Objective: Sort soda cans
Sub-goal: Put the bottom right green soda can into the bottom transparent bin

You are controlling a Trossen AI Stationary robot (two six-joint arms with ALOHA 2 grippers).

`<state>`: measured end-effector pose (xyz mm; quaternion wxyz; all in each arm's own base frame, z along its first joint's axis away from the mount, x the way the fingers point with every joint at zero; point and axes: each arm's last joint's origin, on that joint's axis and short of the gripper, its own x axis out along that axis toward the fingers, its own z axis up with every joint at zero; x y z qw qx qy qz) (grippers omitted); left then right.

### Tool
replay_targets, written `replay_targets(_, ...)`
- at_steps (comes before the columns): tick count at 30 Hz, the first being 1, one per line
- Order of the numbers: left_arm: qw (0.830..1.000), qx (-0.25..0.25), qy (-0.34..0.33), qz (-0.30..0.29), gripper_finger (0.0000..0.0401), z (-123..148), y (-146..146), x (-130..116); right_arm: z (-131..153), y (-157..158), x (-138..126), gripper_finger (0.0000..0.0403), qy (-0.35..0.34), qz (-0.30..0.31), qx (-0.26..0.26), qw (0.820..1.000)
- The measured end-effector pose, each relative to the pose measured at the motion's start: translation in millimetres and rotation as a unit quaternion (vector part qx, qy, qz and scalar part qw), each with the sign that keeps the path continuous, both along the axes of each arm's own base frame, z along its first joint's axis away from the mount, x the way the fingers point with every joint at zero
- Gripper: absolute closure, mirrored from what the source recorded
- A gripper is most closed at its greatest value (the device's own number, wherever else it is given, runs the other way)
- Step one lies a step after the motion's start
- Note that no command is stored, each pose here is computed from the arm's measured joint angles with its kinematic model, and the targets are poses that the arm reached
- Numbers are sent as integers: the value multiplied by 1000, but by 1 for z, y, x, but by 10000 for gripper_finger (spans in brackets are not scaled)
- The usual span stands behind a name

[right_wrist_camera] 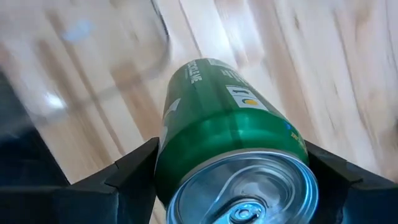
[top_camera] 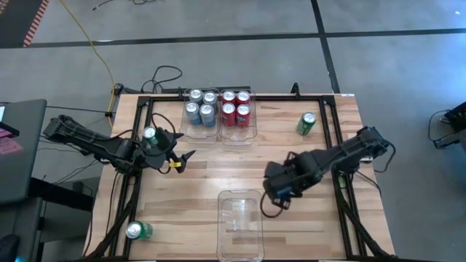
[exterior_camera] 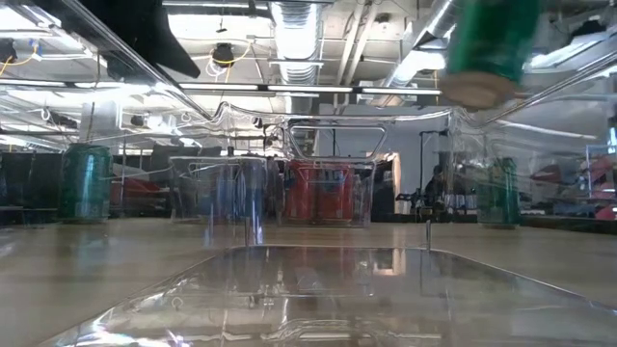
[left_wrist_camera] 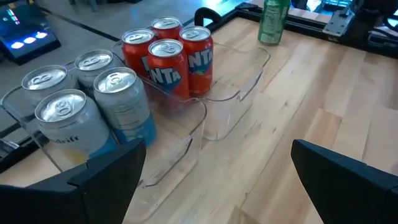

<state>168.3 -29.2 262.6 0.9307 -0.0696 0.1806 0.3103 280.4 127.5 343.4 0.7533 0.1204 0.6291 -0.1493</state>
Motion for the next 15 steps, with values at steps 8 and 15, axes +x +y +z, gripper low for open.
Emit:
replay_targets(8,1000,-6,11,4,3,-3,0,-2,7,9,30,89,-129,76,36,988)
replay_targets(15,1000,-19,18,17,3,-7,1,-4,-19,34,59,89,-158,154,33,975)
